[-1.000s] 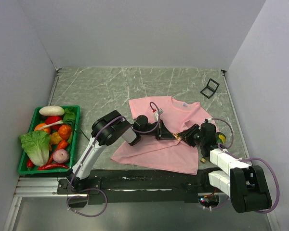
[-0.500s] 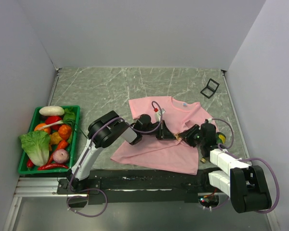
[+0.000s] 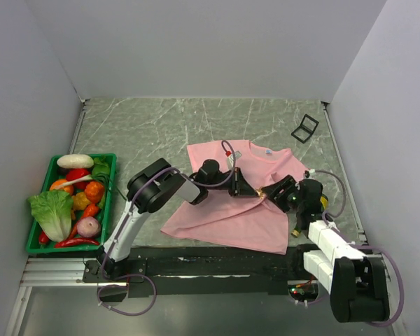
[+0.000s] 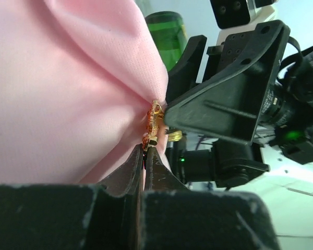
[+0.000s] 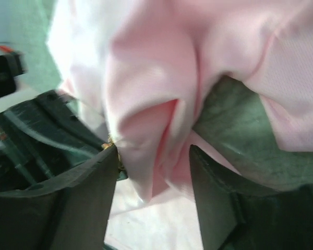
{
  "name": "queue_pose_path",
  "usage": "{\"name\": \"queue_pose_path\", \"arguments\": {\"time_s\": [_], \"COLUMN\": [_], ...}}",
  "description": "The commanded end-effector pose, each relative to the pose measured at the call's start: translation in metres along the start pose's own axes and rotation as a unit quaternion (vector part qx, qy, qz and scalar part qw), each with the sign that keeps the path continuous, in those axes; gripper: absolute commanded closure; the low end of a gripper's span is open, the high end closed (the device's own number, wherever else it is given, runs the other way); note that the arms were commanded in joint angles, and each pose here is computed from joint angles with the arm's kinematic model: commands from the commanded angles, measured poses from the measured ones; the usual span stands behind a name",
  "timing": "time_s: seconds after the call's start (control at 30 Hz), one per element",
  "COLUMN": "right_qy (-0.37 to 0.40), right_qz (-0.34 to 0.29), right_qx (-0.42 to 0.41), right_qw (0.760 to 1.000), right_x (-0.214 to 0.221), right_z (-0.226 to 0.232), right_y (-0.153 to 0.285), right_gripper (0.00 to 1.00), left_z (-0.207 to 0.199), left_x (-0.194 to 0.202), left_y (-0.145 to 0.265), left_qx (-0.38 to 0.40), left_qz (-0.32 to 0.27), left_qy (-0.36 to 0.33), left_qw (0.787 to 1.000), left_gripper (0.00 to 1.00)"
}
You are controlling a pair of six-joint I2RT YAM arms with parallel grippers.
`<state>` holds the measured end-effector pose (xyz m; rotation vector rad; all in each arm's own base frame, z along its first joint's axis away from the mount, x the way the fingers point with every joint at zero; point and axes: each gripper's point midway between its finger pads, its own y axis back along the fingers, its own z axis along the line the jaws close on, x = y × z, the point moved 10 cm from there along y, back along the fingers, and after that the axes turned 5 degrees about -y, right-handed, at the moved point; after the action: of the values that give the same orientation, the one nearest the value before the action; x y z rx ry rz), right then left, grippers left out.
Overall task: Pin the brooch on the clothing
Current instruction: Pin the brooch onto the flattened clothing.
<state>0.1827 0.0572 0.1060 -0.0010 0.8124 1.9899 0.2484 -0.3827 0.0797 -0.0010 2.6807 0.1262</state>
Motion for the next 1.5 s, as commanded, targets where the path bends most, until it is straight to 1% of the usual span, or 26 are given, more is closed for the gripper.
{"name": "queue_pose_path", "arguments": {"time_s": [0.0,0.07,0.13,0.3,0.4,0.43,0.47,0.5,0.6,0.67,1.0,1.17,1.47], "right_qy": [0.003,0.007,0.011,0.019,0.018,0.007,0.0,-0.012,-0.041,-0.041,-0.019,-0.008,-0.008], "right_qz": [0.001,0.001,0.014,0.018,0.012,0.019,0.006,0.008,0.008,0.007,0.017,0.014,0.018], "right_qx": [-0.056,-0.085,-0.098,-0.118,-0.108,-0.086,-0.065,-0.053,-0.047,-0.059,-0.113,-0.129,-0.125], "right_qw": [0.998,0.996,0.995,0.993,0.994,0.996,0.998,0.999,0.998,0.997,0.993,0.992,0.992], "right_x": [-0.01,-0.014,-0.015,-0.013,-0.013,-0.009,-0.01,-0.008,-0.002,0.0,-0.007,-0.008,-0.009], "right_z": [-0.001,0.0,0.001,-0.002,-0.004,-0.009,-0.013,-0.017,-0.026,-0.027,-0.018,-0.013,-0.014], "right_y": [0.012,0.015,0.017,0.02,0.021,0.021,0.02,0.02,0.018,0.017,0.012,0.015,0.012], "right_gripper": [0.35,0.34,0.34,0.33,0.32,0.33,0.33,0.33,0.36,0.39,0.43,0.44,0.44], "left_z": [-0.004,0.0,0.003,0.005,0.005,0.005,0.005,0.005,0.005,0.004,0.004,0.004,0.0], "left_x": [-0.008,-0.006,-0.005,-0.007,-0.009,-0.01,-0.009,-0.01,-0.01,-0.01,-0.01,-0.01,-0.013], "left_y": [-0.003,-0.003,-0.004,-0.004,-0.004,-0.004,-0.004,-0.004,-0.003,-0.003,-0.002,-0.002,-0.001], "left_qx": [0.067,0.07,0.069,0.063,0.065,0.067,0.067,0.067,0.068,0.071,0.074,0.078,0.08], "left_qz": [0.01,0.012,0.014,0.012,0.011,0.011,0.012,0.011,0.01,0.011,0.013,0.013,0.01], "left_qy": [-0.004,0.007,0.009,0.01,0.009,0.009,0.011,0.012,0.014,0.014,0.016,0.017,0.014], "left_qw": [0.998,0.997,0.997,0.998,0.998,0.998,0.998,0.998,0.998,0.997,0.997,0.997,0.997], "left_gripper": [0.99,0.99,0.99,0.99,0.99,0.99,0.99,0.99,0.99,0.99,0.99,0.99,0.99]}}
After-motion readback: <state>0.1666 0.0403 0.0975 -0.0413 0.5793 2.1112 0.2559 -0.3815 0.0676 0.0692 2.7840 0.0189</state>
